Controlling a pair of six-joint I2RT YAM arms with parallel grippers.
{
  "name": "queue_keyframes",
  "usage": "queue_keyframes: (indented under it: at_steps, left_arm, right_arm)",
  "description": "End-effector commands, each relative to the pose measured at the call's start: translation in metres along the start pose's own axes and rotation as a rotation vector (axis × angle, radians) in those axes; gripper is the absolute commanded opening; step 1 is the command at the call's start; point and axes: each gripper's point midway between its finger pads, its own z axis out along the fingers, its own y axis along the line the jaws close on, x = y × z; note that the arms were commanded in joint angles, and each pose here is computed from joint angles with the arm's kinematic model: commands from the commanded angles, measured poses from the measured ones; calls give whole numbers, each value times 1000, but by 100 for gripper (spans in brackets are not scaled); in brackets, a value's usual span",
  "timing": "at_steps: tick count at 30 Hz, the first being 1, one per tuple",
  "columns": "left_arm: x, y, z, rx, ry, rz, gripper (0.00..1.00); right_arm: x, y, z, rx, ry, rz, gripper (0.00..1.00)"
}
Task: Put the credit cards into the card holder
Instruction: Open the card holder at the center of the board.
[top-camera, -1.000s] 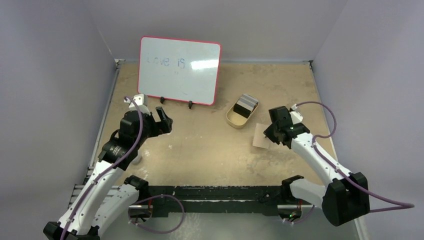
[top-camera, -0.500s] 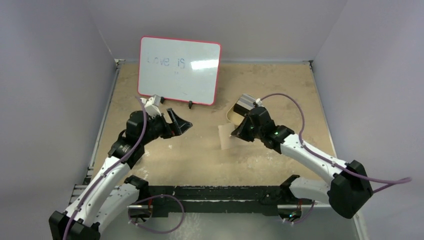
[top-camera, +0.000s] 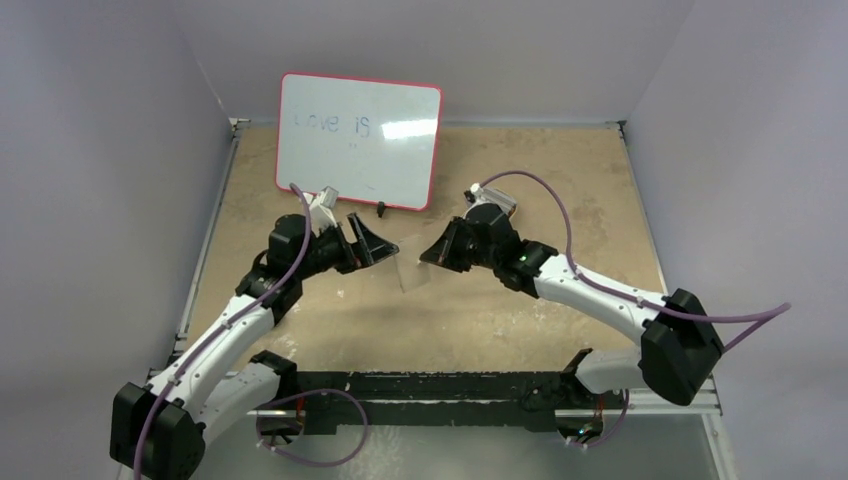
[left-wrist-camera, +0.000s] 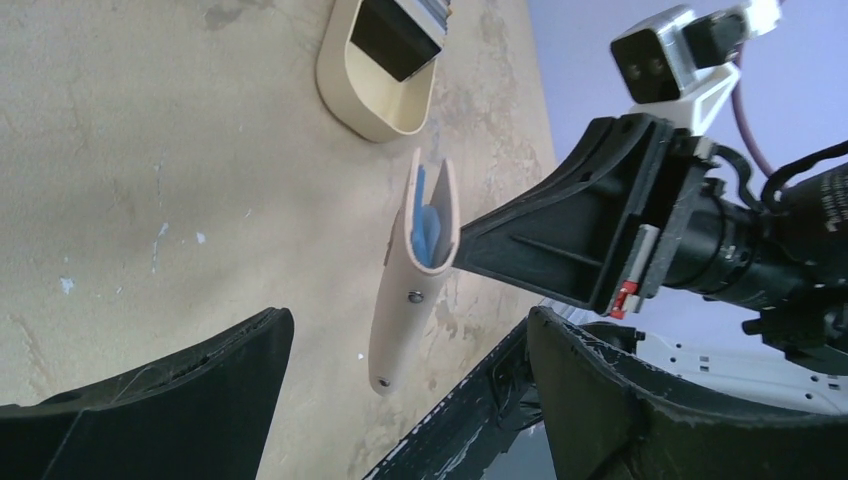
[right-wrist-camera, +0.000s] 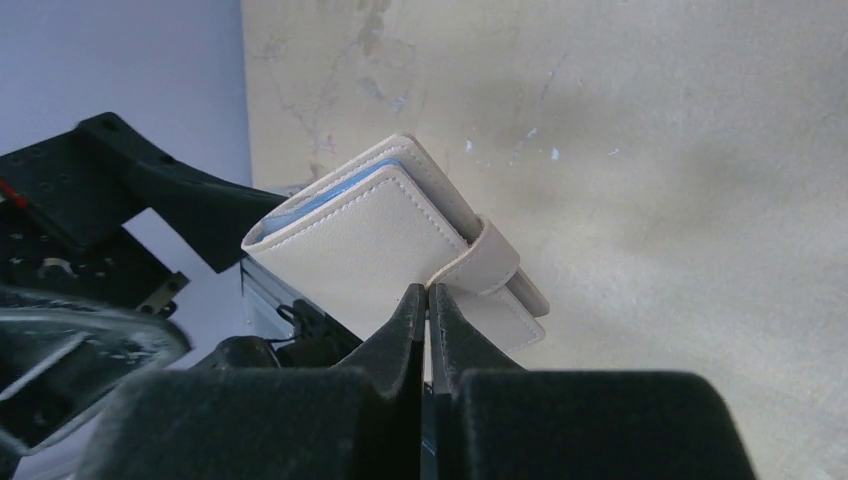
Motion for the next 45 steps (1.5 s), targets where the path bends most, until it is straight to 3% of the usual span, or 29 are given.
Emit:
queue_keyframes:
  at_steps: [1, 6, 8, 11, 15, 19, 24, 30, 35, 36, 41, 45]
  left_arm:
    - [-4, -2, 5, 31, -18, -3, 84]
    - [-5, 3, 13, 19, -17, -31, 77]
    - [-6, 5, 15, 20, -23, -39, 69]
    - [-6, 8, 17, 13, -36, -52, 46]
    - [-6, 11, 16, -6, -37, -21, 0]
    - [-4, 30, 13, -114, -7, 29, 0]
    - [-2, 41, 15, -182, 24, 38, 0]
    - [0, 28, 19, -117, 58, 27, 0]
    - [1, 26, 12, -126, 75, 68, 0]
    - [2, 31, 11, -144, 73, 63, 4]
    - [17, 69, 20, -295, 125, -24, 51]
    - [19, 82, 20, -357, 130, -24, 70]
  right_arm:
    - [-15, 46, -3, -142, -29, -37, 0]
    - [-11, 49, 0, -179, -13, -58, 0]
    - [-7, 49, 3, -197, 4, -69, 0]
    - [-1, 49, 7, -214, 26, -92, 0]
    - [0, 49, 8, -231, 38, -183, 0]
    - [5, 25, 4, -142, 53, -294, 0]
    - [-8, 16, -12, -100, -20, -393, 0]
    - [-1, 14, -15, -124, -2, -420, 0]
    - [-8, -8, -23, -26, -57, -372, 0]
    - [-8, -12, -22, -13, -58, -364, 0]
    - [24, -21, -8, -89, 41, -331, 0]
    - [41, -29, -3, -113, 87, -282, 0]
